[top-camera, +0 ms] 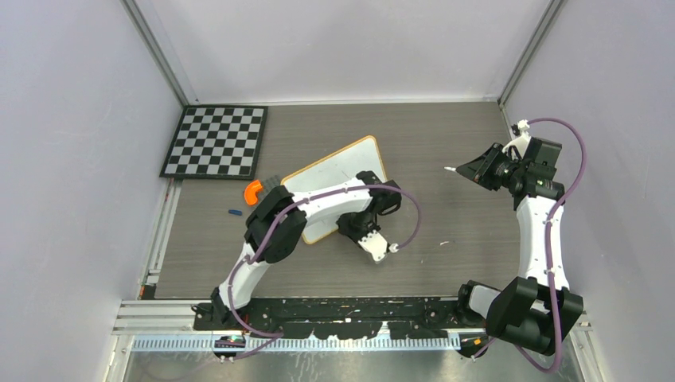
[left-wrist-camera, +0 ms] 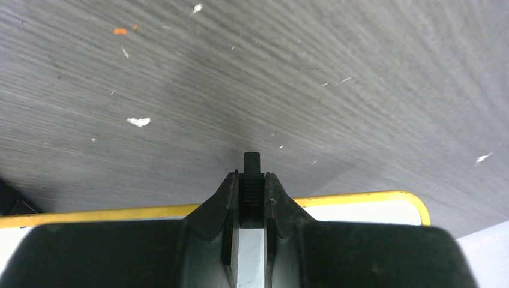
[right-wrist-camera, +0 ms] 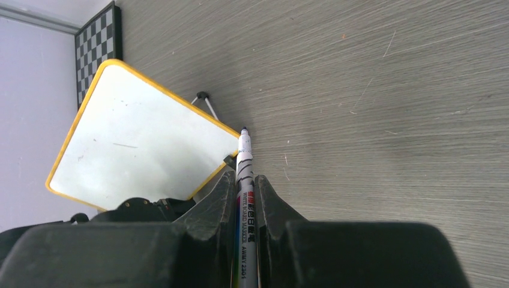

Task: Write a sentence on the whiteboard
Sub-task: Move the whiteboard stand to the center of the board.

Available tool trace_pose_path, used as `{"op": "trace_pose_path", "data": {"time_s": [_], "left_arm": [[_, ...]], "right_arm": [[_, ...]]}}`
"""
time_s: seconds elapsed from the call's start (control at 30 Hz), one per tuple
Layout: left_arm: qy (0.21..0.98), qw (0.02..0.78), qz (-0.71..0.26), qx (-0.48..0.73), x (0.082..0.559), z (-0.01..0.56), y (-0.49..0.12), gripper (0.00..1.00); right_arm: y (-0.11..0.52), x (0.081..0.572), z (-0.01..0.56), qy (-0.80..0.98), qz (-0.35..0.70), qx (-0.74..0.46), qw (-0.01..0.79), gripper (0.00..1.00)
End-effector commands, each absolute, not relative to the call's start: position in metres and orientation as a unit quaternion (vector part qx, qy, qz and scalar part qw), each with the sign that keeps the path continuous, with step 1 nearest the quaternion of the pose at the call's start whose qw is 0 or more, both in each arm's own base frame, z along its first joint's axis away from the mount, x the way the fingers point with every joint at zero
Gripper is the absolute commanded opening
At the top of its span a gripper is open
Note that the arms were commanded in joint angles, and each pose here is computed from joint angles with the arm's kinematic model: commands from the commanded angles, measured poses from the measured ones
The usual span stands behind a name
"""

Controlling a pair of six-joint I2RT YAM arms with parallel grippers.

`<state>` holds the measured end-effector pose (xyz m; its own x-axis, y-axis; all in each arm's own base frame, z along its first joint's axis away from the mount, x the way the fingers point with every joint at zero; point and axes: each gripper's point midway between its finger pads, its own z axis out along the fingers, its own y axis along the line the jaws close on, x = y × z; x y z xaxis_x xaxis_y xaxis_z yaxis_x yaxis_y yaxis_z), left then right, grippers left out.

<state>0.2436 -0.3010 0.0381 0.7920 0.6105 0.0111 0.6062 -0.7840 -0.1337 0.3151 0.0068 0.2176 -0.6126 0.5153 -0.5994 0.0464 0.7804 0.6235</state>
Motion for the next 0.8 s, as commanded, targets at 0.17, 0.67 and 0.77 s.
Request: {"op": "trace_pose_path", "data": {"time_s": [0.17,0.67,0.77], "left_arm": [[-0.457,0.12,-0.018,-0.881,0.197,0.052,-0.258,0.0],[-0.445,0.091,-0.009,-0.891,0.15,0.041,-0.258,0.37],[-0.47,0.066,0.019,-0.88,0.14,0.06,-0.273,0.6]], "right_arm": [[0.009,0.317,0.238,0.838,0.295,0.144,0.436,0.0],[0.012,0.315,0.234,0.839,0.303,0.14,0.429,0.0],[0.012,0.317,0.237,0.839,0.303,0.135,0.43,0.0]]}}
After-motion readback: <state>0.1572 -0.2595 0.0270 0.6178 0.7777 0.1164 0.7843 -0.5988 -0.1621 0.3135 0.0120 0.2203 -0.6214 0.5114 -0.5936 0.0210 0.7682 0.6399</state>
